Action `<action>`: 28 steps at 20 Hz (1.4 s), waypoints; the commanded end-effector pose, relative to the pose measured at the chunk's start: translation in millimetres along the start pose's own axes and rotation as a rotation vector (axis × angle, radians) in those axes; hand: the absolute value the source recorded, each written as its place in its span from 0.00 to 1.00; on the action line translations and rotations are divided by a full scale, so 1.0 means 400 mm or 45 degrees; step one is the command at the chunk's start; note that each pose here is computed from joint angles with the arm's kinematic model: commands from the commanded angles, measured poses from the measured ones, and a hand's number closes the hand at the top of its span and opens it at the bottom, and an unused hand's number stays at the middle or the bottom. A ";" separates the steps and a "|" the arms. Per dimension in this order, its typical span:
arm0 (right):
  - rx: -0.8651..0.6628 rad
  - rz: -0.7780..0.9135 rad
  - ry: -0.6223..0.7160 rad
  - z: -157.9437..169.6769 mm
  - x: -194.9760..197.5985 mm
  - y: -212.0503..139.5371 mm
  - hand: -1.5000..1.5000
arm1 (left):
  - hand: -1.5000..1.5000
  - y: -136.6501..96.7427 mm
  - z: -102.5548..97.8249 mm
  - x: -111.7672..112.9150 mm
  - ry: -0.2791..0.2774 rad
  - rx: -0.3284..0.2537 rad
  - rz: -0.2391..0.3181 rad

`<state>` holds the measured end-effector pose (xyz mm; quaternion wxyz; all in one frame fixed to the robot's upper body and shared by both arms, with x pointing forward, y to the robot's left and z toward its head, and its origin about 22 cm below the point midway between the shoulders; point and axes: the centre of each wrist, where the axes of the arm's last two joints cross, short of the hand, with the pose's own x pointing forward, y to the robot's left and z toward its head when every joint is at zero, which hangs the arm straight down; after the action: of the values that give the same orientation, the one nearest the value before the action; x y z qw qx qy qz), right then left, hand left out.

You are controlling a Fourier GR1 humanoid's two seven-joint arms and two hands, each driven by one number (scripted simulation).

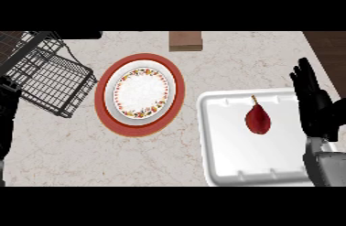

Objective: Pick the pear from the tray and place it in the plate

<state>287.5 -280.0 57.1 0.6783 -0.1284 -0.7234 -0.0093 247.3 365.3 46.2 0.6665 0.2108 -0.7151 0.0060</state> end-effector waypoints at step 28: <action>-0.185 1.013 0.164 -0.068 0.025 0.188 0.00 | 0.50 -0.210 -0.007 0.045 0.051 -0.293 0.008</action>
<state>325.9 -200.5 36.8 0.6417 -0.4204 -0.6237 0.1498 256.7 318.0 37.9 0.6948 0.1979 -0.6904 -0.0368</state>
